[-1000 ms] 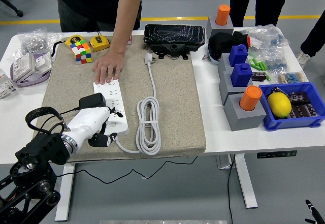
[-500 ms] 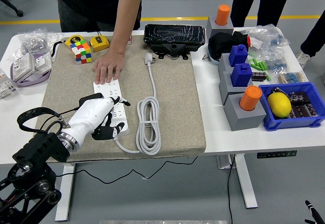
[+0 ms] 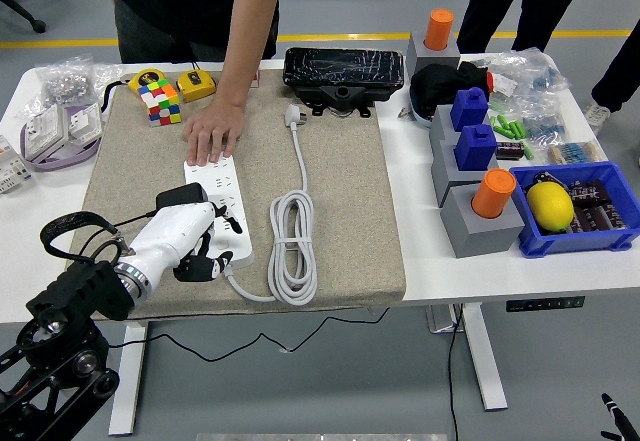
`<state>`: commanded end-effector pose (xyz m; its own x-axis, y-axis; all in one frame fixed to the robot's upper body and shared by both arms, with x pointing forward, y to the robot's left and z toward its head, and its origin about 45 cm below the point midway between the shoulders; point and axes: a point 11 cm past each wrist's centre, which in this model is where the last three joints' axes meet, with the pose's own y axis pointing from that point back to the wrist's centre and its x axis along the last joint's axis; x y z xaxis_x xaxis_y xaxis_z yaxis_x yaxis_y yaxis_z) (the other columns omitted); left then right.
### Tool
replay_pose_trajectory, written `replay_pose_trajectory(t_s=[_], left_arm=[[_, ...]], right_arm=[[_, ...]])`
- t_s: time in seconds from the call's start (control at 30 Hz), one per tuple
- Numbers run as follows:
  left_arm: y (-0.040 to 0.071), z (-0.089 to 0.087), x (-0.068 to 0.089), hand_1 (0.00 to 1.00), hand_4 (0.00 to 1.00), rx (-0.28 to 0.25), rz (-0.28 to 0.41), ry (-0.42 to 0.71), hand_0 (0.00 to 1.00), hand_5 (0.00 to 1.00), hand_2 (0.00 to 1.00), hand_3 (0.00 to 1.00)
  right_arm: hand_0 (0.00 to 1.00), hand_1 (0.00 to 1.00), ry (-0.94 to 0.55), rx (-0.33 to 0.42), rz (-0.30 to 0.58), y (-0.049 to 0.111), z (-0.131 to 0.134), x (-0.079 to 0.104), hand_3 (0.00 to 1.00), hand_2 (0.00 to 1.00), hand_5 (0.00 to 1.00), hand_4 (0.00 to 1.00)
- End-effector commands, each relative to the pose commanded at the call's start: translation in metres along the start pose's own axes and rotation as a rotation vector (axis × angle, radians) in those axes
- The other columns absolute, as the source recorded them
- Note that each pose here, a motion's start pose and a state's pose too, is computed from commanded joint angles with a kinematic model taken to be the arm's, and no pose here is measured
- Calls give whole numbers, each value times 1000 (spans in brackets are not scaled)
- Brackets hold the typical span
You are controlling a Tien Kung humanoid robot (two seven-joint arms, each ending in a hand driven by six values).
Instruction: Pick up the plug,place it near the board,insert it into the board,press the button
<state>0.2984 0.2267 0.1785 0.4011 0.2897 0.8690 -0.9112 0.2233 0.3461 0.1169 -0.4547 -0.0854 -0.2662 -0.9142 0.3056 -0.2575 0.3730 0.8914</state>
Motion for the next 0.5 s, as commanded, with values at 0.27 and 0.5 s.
replay_pose_trajectory(t_s=[0.27,0.5], left_arm=[[-3,-9,-7,42,653,37,-45,-12,177,2,134,633],[-4,-16,-10,38,638,62,-60,-20,164,2,130,656]], right_arm=[[816,760,-1,4,1,0,-2,0,783,744,998,998],[816,760,-1,3,-1,0,-1,0,784,744,998,998]])
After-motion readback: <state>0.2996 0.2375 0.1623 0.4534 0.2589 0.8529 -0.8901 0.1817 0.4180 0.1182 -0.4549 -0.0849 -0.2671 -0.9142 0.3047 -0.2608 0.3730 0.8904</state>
